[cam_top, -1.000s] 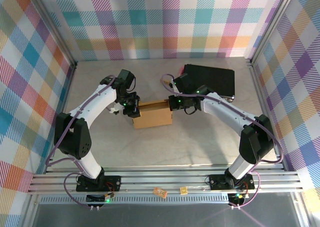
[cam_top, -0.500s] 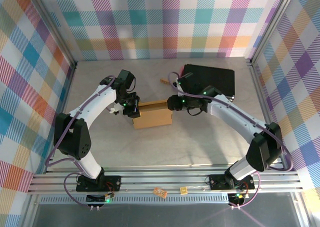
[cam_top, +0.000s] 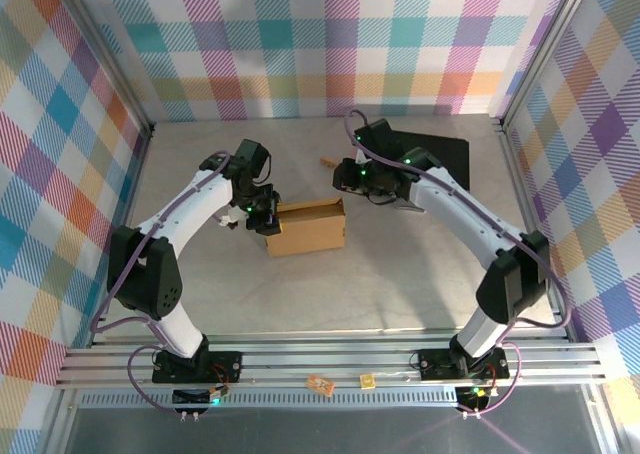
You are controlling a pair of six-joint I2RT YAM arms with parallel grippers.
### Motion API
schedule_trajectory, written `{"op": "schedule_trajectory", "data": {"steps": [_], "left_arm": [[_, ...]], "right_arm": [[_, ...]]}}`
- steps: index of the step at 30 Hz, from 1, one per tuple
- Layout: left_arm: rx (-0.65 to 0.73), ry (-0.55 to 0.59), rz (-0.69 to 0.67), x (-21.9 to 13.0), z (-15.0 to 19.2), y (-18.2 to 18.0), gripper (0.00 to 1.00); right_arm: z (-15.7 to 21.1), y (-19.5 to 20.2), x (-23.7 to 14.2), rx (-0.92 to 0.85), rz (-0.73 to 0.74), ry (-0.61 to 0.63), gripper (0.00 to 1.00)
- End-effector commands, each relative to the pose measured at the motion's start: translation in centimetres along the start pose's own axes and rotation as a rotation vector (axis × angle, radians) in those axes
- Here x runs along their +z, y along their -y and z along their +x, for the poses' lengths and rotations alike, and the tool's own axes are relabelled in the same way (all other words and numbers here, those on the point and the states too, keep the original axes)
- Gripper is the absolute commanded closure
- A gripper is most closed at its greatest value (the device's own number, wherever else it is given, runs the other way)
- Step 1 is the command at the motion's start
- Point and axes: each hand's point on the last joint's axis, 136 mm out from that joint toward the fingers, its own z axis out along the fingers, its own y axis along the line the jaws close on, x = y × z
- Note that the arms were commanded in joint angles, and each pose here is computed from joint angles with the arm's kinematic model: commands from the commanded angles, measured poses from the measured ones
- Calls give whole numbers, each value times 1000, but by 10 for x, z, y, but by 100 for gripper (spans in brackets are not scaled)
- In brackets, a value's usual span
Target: Fold the paper box
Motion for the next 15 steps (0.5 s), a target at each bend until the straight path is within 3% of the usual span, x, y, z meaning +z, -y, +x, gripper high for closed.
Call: {"op": "schedule_trajectory", "data": {"steps": [1, 15], "left_arm": [[-4, 20, -8, -2, -6, -6, 59], [-7, 20, -5, -1, -7, -4, 59]], "right_arm": [[1, 13, 12, 41, 56, -29, 77], [24, 32, 23, 53, 84, -89, 86]]}}
